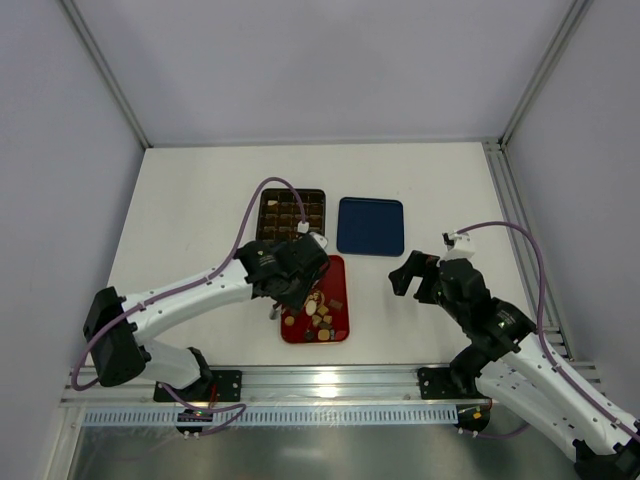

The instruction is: Pack the chocolate

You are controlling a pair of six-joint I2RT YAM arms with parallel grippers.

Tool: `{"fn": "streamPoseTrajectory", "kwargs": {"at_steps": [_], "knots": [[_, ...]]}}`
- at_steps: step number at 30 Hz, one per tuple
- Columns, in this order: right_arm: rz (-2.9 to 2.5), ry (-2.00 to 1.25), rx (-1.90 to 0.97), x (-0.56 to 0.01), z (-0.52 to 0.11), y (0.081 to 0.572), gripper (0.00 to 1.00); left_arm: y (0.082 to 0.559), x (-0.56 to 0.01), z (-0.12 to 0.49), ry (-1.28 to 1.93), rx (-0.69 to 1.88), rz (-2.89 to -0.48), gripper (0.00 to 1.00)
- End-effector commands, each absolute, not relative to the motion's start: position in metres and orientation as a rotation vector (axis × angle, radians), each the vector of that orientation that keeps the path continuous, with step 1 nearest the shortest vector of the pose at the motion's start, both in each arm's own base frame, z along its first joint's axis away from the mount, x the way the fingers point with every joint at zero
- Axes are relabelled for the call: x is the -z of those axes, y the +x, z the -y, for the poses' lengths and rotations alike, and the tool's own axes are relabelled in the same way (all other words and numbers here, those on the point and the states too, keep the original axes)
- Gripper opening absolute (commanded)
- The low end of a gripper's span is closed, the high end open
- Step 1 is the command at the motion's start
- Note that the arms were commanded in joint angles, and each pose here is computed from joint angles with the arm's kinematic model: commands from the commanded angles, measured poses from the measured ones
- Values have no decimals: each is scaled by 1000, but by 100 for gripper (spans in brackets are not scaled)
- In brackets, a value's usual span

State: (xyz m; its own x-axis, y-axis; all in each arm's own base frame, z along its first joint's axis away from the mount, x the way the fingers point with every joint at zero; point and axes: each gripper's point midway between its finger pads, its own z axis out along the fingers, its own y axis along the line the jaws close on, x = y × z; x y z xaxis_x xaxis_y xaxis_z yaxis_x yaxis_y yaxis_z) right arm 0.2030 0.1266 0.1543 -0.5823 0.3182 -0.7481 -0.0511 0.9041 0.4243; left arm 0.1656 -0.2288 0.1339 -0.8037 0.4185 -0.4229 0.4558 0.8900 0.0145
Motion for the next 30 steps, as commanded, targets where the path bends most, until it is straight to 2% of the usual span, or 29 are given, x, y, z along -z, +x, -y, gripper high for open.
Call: {"fn": "streamPoseTrajectory", "kwargs": {"at_steps": [1, 16, 30], "knots": [[-2108, 206, -515, -160, -127, 207, 100, 169, -133, 235, 627, 139, -2611, 38], [-2112, 206, -512, -157, -127, 207, 100, 163, -126, 235, 643, 146, -2634, 39], [-2108, 205, -514, -158, -127, 207, 100, 166, -136, 237, 637, 160, -2617, 31]]}}
